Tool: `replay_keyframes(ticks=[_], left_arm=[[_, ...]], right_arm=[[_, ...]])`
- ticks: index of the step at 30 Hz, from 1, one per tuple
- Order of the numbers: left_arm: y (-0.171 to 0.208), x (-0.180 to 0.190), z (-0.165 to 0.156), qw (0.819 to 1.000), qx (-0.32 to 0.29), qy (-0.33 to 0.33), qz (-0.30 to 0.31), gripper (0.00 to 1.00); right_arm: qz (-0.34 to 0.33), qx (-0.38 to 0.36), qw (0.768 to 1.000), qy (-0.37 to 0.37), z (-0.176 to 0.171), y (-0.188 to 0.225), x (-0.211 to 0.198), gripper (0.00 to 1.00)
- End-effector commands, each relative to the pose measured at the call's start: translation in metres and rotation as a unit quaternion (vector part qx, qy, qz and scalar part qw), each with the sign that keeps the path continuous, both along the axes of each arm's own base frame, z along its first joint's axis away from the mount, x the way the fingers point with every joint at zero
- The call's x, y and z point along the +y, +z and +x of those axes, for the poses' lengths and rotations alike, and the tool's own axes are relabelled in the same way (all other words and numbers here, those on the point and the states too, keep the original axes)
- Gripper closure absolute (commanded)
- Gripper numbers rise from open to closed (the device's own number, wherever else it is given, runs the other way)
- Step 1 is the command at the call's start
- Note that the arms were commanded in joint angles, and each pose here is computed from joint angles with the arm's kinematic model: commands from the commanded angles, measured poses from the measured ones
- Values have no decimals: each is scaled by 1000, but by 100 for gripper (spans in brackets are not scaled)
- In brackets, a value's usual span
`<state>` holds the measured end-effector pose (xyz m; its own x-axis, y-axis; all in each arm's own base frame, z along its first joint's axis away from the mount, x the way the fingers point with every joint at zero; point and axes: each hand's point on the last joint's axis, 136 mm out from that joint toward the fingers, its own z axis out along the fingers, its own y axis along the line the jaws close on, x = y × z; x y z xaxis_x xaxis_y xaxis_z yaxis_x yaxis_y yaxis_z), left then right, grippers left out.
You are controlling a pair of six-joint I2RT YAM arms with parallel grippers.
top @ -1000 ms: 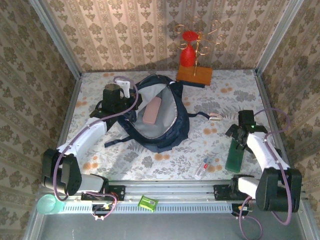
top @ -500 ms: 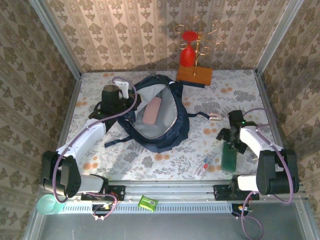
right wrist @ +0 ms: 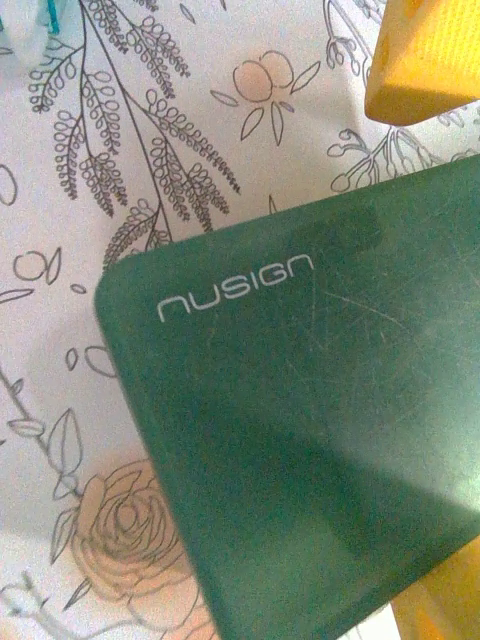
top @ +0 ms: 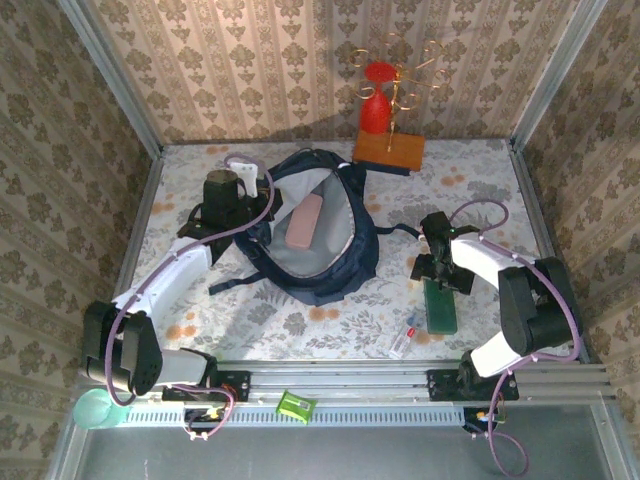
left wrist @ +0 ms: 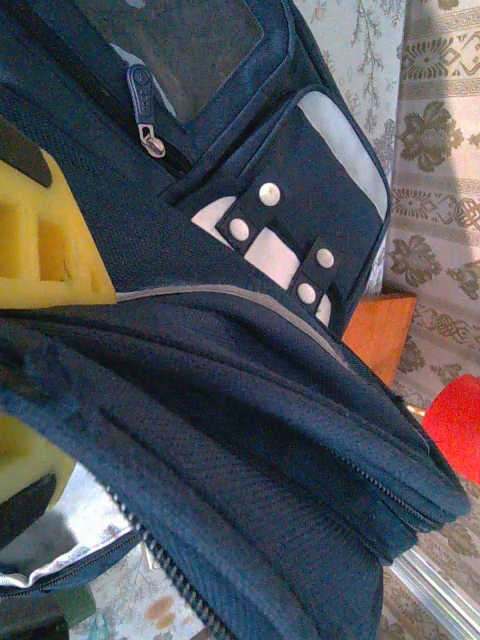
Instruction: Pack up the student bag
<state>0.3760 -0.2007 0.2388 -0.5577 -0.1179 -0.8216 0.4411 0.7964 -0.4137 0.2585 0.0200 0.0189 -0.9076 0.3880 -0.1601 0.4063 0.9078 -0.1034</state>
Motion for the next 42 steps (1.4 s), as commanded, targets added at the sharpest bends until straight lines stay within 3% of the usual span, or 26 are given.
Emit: replay_keyframes(ticks=[1, 8, 10, 13, 18, 21, 25, 28, 31, 34, 37, 40, 42], left_arm=[[41, 7, 10, 997, -69, 13, -30, 100], [42, 9, 7, 997, -71, 16, -28, 100], [41, 9, 7, 997, -69, 17, -28, 100], [42, 8, 6, 997, -69, 15, -30, 100], [42, 7, 6, 997, -68, 14, -34, 100], [43, 6, 6, 997, -66, 14, -35, 100], [48, 3, 4, 997, -70, 10, -40, 100], [59, 2, 4, 996, -80, 10, -44, 100], [80, -3, 3, 994, -93, -1, -50, 100], [102, -5, -2, 992, -112, -7, -57, 100], [126, -5, -8, 989, -135, -12, -60, 100], [148, -6, -11, 986, -156, -17, -59, 100], [150, -9, -12, 986, -157, -25, -60, 100]], right_arm=[[-17, 29, 999, 23, 0, 0, -4, 3], [32, 44, 997, 57, 16, -11, 17, 15], [33, 24, 997, 68, 24, -2, 18, 29], [6, -32, 996, 79, 37, 31, 9, 42], [-19, -148, 985, 85, 49, 123, 2, 49], [84, -229, 965, 99, 59, 170, 47, 52], [253, -295, 911, 140, 75, 212, 151, 53], [343, -322, 866, 169, 86, 241, 225, 53], [400, -319, 842, 174, 103, 245, 282, 53], [406, -301, 852, 135, 129, 219, 304, 53], [390, -303, 866, 78, 155, 189, 305, 53], [326, -336, 883, 28, 182, 173, 285, 51], [299, -368, 880, 3, 199, 175, 274, 51]])
